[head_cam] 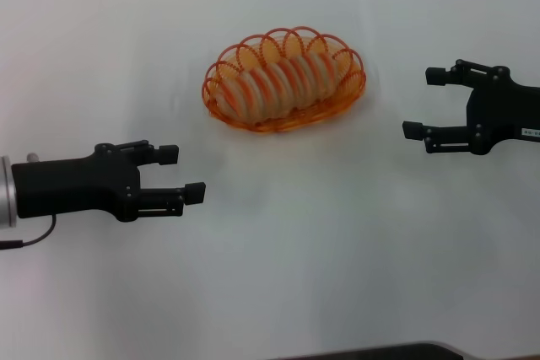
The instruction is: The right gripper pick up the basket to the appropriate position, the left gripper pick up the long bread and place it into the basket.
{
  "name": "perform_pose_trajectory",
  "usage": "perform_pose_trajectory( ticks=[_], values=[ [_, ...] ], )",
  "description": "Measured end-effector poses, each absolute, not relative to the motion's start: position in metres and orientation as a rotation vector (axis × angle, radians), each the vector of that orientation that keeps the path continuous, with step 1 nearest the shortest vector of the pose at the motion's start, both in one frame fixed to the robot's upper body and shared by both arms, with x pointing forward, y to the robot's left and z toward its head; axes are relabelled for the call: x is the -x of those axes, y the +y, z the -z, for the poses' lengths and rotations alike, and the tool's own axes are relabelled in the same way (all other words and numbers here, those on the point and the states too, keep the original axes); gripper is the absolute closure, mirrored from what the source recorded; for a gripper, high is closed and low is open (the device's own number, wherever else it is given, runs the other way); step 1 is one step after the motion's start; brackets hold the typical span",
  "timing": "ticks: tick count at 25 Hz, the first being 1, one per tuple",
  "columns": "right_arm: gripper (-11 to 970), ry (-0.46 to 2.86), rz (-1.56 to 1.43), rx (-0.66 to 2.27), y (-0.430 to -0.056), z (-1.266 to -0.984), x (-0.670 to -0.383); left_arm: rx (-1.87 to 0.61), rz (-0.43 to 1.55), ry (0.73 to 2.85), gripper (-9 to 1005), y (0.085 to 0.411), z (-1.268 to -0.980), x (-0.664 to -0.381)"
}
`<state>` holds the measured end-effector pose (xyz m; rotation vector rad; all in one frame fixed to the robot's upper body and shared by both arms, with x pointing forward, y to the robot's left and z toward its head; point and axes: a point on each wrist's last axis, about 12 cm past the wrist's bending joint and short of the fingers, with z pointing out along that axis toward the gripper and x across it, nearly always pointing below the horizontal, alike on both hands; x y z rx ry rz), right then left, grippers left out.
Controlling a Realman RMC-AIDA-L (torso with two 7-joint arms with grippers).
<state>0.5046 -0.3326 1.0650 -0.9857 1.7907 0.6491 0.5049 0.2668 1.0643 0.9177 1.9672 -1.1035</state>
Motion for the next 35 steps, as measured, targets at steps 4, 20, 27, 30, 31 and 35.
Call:
perform_pose_trajectory(
  ticks=[4,20,27,30,31,35],
  values=[
    [15,1.805,-0.635,0.97,-0.331,-1.061,-0.507,-0.913,1.121,1.971,136,0.265,-1.061,-0.502],
    [15,1.801,-0.597,0.962,-0.325,-1.059,-0.519,-0.918,1.155,1.971,136,0.266,-1.059,-0.495],
    [15,1.803,-0.603,0.963,-0.324,-1.058,-0.518,-0.921,1.146,1.969,136,0.268,-1.061,-0.498],
    [15,1.806,-0.608,0.96,-0.324,-1.056,-0.517,-0.925,1.145,1.968,136,0.267,-1.061,-0.499],
    [15,1.807,-0.61,0.959,-0.324,-1.056,-0.517,-0.927,1.144,1.968,136,0.267,-1.061,-0.499],
    [15,1.807,-0.61,0.96,-0.324,-1.056,-0.518,-0.929,1.144,1.969,136,0.267,-1.061,-0.499]
  ],
)
